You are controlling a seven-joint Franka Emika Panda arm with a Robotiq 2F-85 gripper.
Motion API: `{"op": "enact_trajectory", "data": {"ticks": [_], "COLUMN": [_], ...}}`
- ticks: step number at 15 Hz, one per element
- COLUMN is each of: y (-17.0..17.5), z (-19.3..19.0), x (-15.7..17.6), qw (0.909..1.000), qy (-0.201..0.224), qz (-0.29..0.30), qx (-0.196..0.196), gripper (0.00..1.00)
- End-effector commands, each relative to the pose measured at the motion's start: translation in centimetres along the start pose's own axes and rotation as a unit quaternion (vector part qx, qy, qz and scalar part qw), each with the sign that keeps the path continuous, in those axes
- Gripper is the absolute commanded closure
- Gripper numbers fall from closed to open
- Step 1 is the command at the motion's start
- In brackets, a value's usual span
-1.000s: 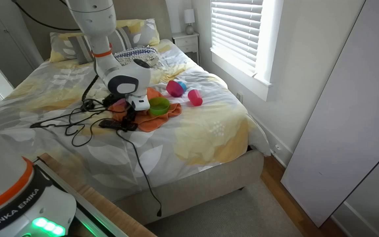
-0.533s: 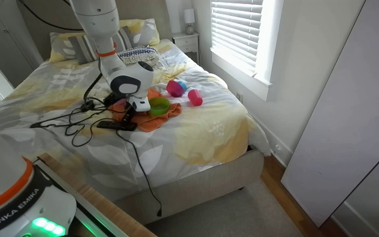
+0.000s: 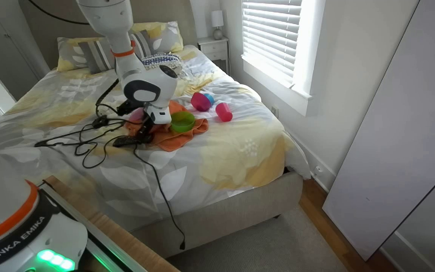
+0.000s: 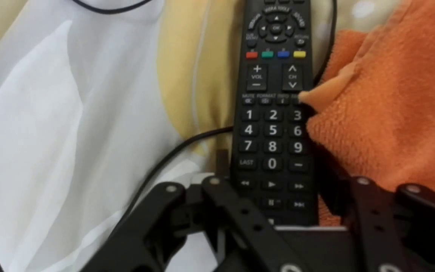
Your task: Move the remote to the right
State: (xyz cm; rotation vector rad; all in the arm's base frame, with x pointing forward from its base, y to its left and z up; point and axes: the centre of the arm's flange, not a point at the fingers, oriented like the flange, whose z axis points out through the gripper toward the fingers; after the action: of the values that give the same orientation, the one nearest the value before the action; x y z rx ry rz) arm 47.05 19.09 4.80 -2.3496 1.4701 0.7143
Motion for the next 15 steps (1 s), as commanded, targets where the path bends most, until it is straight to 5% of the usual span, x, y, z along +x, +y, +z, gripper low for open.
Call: {"op": "enact_trajectory", "data": {"ticks": [1, 5, 9, 10, 15], "y": [1.7, 1.4, 0.3, 0.3, 0.4], "z": [-6.4, -12.2, -13.1, -12.5, -7.2], "x": [-2.9, -5.0, -5.3, -5.1, -3.0], "qw": [0.9994, 0.9983, 0.998, 0.9982, 0.9996], "qy": [-0.006, -0.023, -0.033, -0.03, 0.004], "qz": [0.026, 0.046, 0.05, 0.046, 0.015], "qx": [0.021, 0.03, 0.021, 0.023, 0.024], "gripper": [0.67, 0.67, 0.67, 0.17, 0.0]}}
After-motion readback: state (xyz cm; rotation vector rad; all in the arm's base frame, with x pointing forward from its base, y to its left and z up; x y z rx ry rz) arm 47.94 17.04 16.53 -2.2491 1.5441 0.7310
